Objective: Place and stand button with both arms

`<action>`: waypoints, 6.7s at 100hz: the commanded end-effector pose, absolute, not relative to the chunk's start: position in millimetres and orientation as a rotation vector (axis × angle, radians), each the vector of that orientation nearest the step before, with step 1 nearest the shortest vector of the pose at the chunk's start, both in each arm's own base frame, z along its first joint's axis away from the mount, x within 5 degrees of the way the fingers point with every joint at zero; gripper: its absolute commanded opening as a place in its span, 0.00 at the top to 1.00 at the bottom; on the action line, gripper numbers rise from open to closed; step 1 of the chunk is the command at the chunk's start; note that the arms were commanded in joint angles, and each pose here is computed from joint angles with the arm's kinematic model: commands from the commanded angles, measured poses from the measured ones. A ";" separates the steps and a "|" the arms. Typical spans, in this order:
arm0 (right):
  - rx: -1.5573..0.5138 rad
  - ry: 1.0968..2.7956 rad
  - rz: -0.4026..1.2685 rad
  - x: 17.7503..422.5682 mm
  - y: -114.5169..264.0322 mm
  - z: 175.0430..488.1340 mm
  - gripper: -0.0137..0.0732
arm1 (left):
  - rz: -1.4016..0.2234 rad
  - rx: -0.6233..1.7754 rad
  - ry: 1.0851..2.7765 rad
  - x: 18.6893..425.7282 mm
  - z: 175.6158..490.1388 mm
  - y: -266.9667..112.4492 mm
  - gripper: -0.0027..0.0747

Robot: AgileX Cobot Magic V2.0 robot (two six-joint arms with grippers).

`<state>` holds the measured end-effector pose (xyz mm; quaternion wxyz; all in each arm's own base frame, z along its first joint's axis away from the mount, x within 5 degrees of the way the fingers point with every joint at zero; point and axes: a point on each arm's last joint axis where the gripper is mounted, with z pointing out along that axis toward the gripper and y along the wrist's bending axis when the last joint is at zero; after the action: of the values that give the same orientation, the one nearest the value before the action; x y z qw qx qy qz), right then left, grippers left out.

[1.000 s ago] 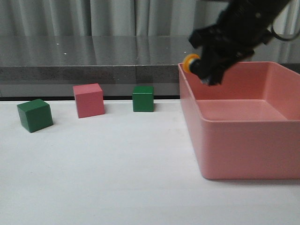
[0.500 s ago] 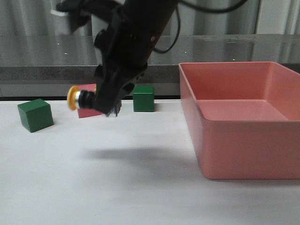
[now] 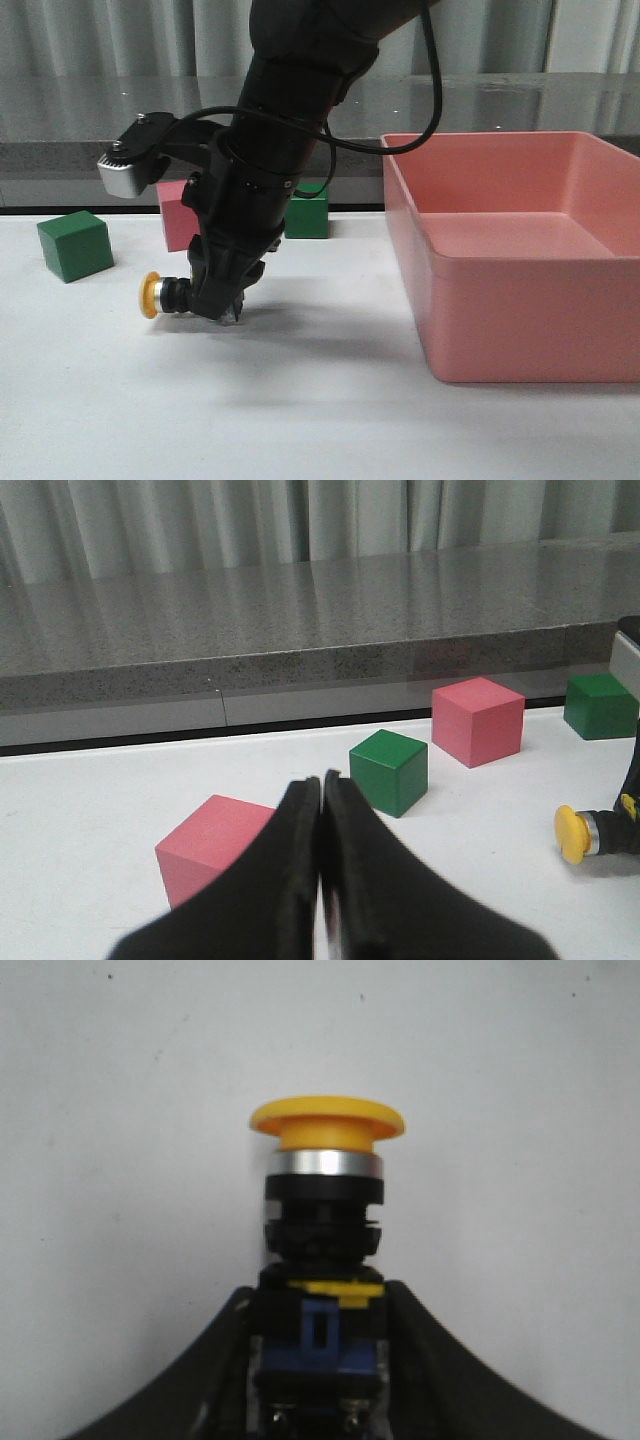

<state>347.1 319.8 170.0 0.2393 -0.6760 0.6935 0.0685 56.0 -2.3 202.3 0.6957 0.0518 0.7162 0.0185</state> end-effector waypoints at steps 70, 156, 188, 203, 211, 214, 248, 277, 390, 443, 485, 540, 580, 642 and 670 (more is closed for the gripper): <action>-1.314 2.009 0.306 334.0 267.3 324.6 0.92 | 0.027 0.104 1.529 55.6 196.2 -2.8 0.99; -0.306 1.798 -0.038 178.6 21.5 337.1 0.91 | 0.027 0.104 1.529 55.6 196.2 -2.8 0.99; -0.264 1.622 -0.037 99.0 13.3 311.1 0.91 | 0.027 0.104 1.529 55.6 196.2 -2.8 0.99; -0.266 1.565 -0.032 74.8 11.9 304.3 0.91 | 0.027 0.104 1.529 55.6 196.2 -2.8 0.99; -0.270 1.554 -0.029 67.4 11.7 301.4 0.91 | 0.027 0.104 1.529 55.6 196.2 -2.8 0.99; -0.275 1.562 -0.026 66.3 12.0 299.9 0.91 | 0.027 0.104 1.529 55.6 196.2 -2.8 0.99; -0.281 1.577 -0.022 65.7 12.3 298.4 0.91 | 0.027 0.104 1.527 55.5 196.4 -2.8 0.99; -0.281 1.577 -0.022 65.7 12.3 298.4 0.91 | -0.102 -0.023 1.390 54.2 209.1 -2.1 0.99; -0.281 1.577 -0.022 65.7 12.3 298.4 0.91 | -0.212 1.043 1.965 255.9 291.8 -67.1 0.10; -0.281 1.577 -0.022 65.7 12.3 298.4 0.91 | -0.299 1.206 1.870 301.6 228.5 -81.7 0.10; -0.283 1.583 -0.021 65.7 12.5 297.8 0.91 | -0.679 1.278 1.638 317.0 166.8 -105.9 0.10; -0.284 1.583 -0.021 65.7 12.5 297.8 0.91 | -0.708 1.304 1.727 322.1 118.5 -103.0 0.58; -0.284 1.583 -0.021 65.7 12.5 297.8 0.91 | -0.531 1.453 1.573 317.7 191.5 -93.1 0.99; -0.284 1.583 -0.021 65.7 12.5 297.8 0.91 | 0.470 2.049 1.824 336.3 300.9 -159.0 0.99; -0.284 1.583 -0.021 65.7 12.5 297.8 0.91 | 0.753 2.371 1.812 343.5 244.8 -189.1 0.99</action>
<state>65.4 14.2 283.8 0.6624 -0.1424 0.7354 -0.0041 343.5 -184.8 229.1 0.0357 0.7749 0.6006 0.1937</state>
